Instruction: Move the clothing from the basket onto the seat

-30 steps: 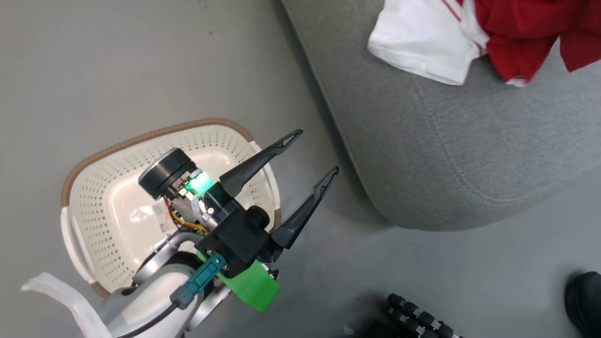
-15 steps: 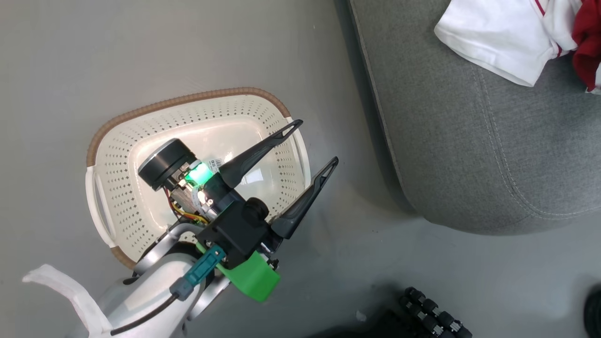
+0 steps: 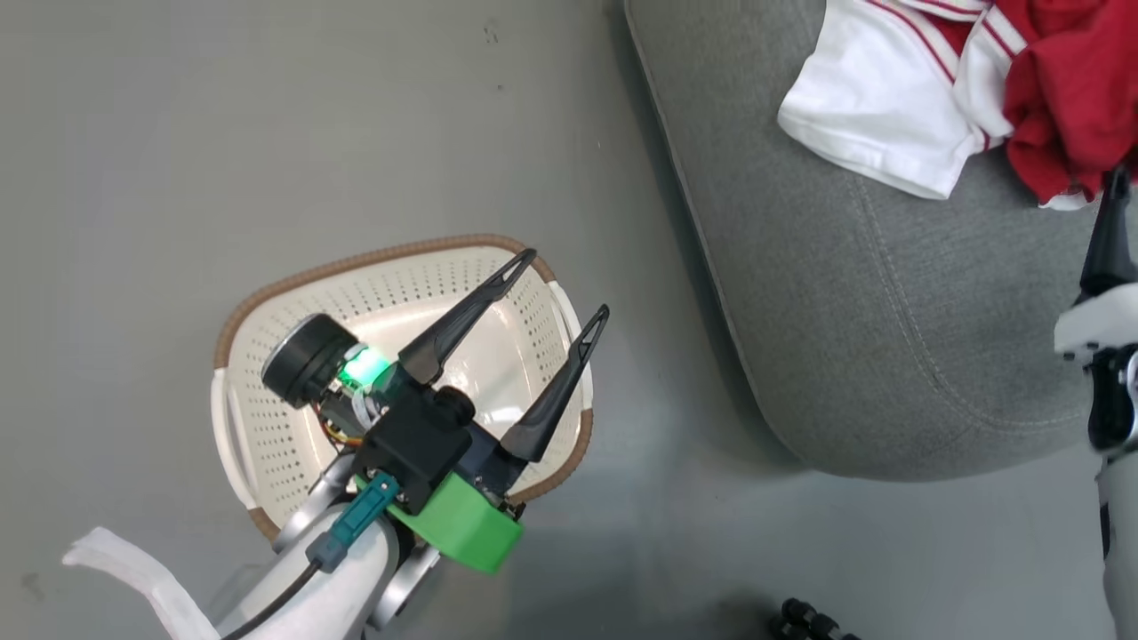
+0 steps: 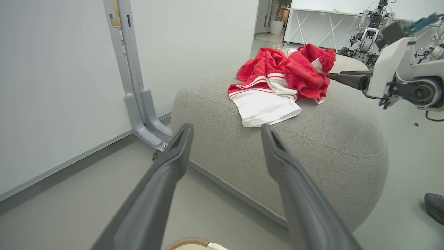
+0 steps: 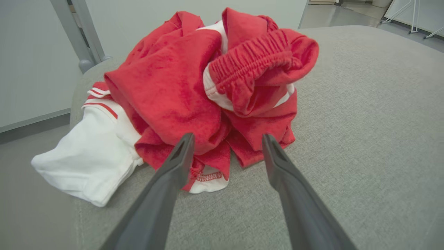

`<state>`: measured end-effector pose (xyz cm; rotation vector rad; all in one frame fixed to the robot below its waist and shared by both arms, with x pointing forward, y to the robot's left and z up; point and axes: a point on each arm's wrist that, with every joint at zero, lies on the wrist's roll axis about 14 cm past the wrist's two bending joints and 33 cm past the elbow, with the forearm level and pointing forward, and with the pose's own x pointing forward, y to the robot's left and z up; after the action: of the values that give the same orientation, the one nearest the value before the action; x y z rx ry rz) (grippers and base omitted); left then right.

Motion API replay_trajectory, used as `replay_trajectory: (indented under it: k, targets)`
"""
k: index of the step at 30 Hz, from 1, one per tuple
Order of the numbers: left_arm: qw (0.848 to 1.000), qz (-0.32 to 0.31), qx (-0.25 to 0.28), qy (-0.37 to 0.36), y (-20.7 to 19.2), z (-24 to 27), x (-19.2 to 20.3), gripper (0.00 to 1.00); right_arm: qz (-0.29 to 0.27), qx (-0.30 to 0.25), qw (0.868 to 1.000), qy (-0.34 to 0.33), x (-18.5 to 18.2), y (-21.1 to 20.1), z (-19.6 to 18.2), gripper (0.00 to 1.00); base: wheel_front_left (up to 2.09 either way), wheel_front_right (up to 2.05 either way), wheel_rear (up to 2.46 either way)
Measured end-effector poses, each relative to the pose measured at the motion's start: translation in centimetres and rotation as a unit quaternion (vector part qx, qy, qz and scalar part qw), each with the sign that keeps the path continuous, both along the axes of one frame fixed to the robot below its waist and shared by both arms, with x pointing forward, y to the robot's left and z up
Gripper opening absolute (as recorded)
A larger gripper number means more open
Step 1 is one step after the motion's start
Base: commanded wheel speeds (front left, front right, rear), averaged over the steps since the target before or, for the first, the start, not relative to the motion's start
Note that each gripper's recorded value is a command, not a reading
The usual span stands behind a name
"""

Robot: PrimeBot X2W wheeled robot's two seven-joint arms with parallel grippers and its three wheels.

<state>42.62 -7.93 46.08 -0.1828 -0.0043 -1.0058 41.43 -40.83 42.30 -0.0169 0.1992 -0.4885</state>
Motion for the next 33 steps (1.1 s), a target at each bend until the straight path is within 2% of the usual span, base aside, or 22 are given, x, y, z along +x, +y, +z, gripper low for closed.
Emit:
replay_trajectory:
  k: [8, 12, 15, 22, 29, 33]
  targets:
    - [0.998, 0.064, -0.008, 0.003, 2.1, 2.0, -1.0, 1.0, 0.034, -0.008, 0.999, -0.038, -2.2, 3.8, 2.3, 1.0, 0.0, 0.0, 0.0]
    - [0.994, 0.108, -0.005, 0.006, 4.0, 2.7, -1.7, 1.0, 0.082, -0.018, 0.995, -0.052, -2.6, 7.6, 3.3, 1.0, 0.0, 0.0, 0.0]
    - [0.986, 0.169, -0.001, 0.003, 7.1, 3.6, -2.1, 1.0, 0.146, -0.012, 0.986, -0.078, -2.5, 12.8, 4.6, 1.0, 0.0, 0.0, 0.0]
    - [0.965, 0.264, 0.01, -0.005, 12.2, 4.6, -2.7, 1.0, 0.229, 0.003, 0.967, -0.114, -2.3, 19.3, 6.7, 1.0, 0.0, 0.0, 0.0]
    - [0.934, 0.357, 0.009, -0.011, 17.7, 5.6, -3.8, 1.0, 0.278, 0.016, 0.951, -0.131, -3.1, 23.1, 8.5, 1.0, 0.0, 0.0, 0.0]
    - [0.914, 0.405, 0.011, -0.016, 20.7, 6.0, -4.7, 1.0, 0.292, 0.017, 0.947, -0.135, -3.8, 24.1, 9.3, 1.0, 0.0, 0.0, 0.0]
